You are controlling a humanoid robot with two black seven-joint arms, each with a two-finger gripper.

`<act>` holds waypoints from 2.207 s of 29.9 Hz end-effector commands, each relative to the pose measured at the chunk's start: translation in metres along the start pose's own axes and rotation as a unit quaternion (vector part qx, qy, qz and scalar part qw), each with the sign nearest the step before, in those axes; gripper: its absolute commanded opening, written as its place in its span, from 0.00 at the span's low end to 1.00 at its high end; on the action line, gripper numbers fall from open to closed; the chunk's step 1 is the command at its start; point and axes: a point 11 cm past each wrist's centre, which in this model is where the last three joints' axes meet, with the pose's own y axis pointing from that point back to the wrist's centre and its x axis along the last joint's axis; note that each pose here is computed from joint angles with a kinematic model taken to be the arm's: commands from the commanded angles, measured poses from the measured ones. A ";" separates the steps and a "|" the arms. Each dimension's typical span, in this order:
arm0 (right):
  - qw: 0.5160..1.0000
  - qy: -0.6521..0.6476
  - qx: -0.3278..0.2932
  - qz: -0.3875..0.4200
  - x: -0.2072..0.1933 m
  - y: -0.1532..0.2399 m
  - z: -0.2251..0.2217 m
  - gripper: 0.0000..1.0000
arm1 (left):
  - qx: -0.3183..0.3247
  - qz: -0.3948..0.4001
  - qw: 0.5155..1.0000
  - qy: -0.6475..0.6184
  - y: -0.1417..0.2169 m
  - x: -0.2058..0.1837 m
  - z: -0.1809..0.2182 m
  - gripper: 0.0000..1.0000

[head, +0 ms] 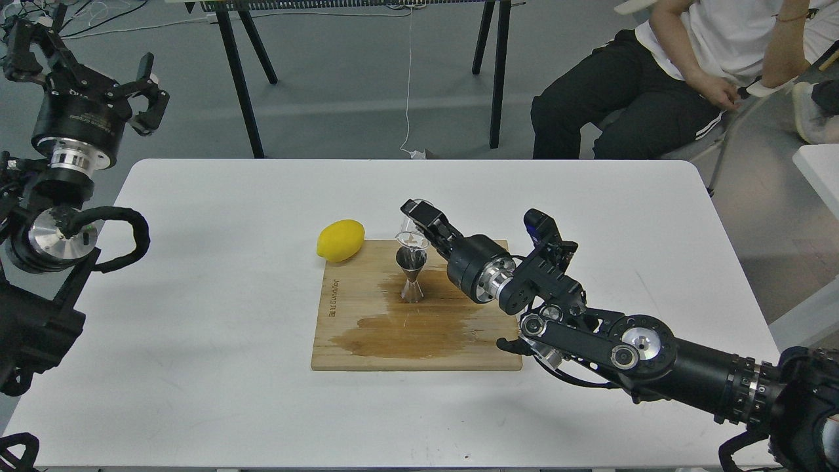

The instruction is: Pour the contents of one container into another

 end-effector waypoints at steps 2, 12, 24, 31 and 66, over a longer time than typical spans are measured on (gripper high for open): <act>1.000 0.015 0.007 0.002 0.000 0.000 0.000 0.33 | 0.000 -0.001 1.000 0.001 0.000 0.000 -0.001 1.00; 0.995 0.081 0.057 0.008 -0.001 0.002 -0.003 0.33 | -0.002 0.000 1.000 0.002 0.000 0.000 0.001 1.00; 0.985 0.130 0.116 0.017 0.007 0.008 -0.007 0.33 | -0.003 0.000 1.000 0.002 0.000 0.000 0.001 1.00; 0.994 -0.009 0.054 0.096 0.054 0.021 0.014 0.33 | -0.009 0.002 1.000 0.006 -0.001 0.001 0.005 1.00; 0.516 -0.812 -0.010 0.271 0.134 0.141 0.212 0.37 | 0.005 -0.003 1.000 0.009 0.000 -0.004 -0.008 1.00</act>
